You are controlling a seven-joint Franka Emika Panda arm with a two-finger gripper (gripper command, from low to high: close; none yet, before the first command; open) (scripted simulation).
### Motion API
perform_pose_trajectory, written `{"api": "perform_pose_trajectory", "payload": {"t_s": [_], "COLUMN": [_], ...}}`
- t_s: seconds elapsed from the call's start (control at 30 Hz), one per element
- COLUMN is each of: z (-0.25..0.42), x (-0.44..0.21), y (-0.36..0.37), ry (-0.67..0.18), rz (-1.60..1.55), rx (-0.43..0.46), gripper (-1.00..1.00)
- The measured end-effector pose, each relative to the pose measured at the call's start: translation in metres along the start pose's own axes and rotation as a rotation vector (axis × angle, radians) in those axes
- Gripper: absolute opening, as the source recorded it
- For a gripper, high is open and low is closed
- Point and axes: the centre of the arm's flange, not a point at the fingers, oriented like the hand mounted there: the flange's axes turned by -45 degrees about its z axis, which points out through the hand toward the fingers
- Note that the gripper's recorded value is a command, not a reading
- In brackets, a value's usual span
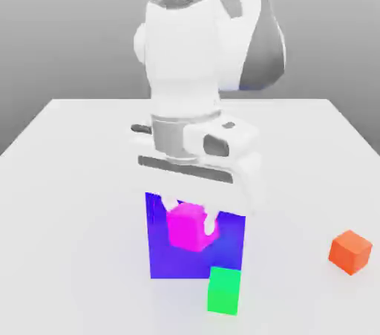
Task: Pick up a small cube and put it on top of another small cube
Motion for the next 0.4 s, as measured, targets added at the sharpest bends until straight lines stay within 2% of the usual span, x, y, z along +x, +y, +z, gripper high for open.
{"api": "perform_pose_trajectory", "payload": {"t_s": [0.1,0.3,0.33,0.4], "z": [0.03,0.083,0.088,0.088], "x": [0.021,0.021,0.022,0.022], "y": [0.02,0.009,0.008,0.008], "ry": [0.042,0.049,0.05,0.05], "rz": [-0.146,-0.136,-0.136,-0.136], "rx": [0.035,0.04,0.04,0.04], "gripper": [-1.0,-1.0,1.0,1.0]}}
